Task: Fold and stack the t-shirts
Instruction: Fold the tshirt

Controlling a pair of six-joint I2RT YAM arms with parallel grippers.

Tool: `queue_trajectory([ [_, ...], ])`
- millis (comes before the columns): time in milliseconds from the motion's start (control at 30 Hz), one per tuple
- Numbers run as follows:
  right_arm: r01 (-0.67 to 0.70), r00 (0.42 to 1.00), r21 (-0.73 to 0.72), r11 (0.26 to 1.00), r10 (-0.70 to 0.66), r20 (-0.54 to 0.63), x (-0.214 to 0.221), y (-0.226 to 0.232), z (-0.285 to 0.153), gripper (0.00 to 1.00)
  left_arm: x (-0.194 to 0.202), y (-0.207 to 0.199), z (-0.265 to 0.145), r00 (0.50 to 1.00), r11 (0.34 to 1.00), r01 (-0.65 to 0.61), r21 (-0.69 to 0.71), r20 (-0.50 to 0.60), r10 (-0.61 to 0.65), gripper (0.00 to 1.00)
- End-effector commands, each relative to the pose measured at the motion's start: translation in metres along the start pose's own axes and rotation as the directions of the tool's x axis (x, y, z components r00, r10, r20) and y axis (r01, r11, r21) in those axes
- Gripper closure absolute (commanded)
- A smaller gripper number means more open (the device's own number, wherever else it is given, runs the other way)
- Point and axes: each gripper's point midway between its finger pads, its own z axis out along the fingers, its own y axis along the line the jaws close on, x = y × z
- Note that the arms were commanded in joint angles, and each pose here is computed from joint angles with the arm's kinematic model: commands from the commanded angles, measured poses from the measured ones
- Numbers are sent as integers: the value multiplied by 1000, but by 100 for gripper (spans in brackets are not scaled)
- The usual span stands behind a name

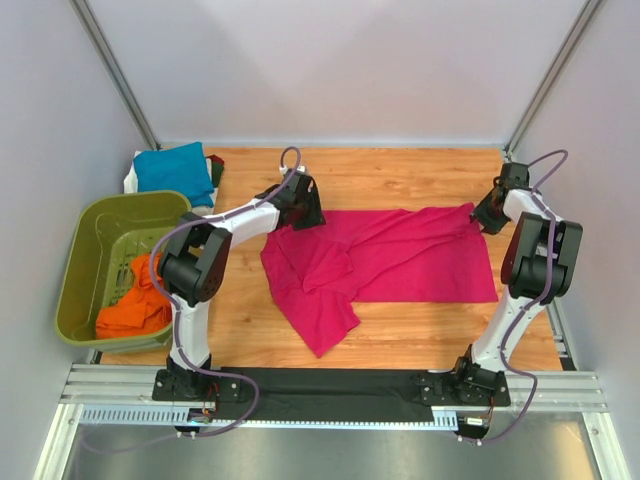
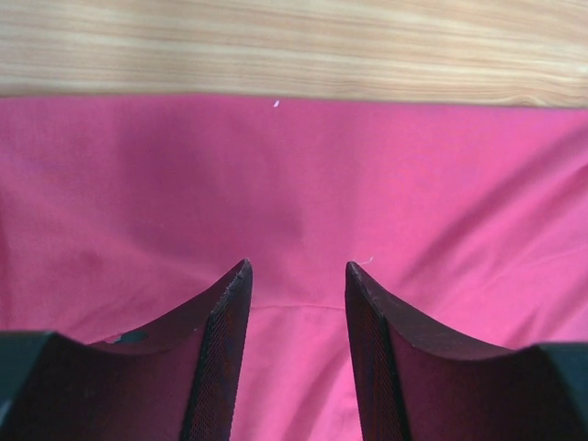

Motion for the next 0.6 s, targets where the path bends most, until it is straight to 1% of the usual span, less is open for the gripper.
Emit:
queue_trajectory([
  [0, 23, 997, 3, 1000, -23, 71, -24, 5, 0, 58, -4, -3, 2, 1000, 1000, 26, 8, 4, -26, 48],
  [300, 33, 998, 71, 997, -36, 45, -12, -12, -3, 59, 6, 6, 8, 999, 999, 39, -16, -18, -39, 46],
  [500, 32, 999, 61, 998, -34, 37, -9, -11, -4, 60, 9, 8, 10, 999, 999, 40, -24, -23, -41, 46],
  [567, 28, 999, 54, 998, -30, 25, -6, -9, 0, 63, 9, 9, 10, 999, 999, 42, -28, -22, -42, 46],
])
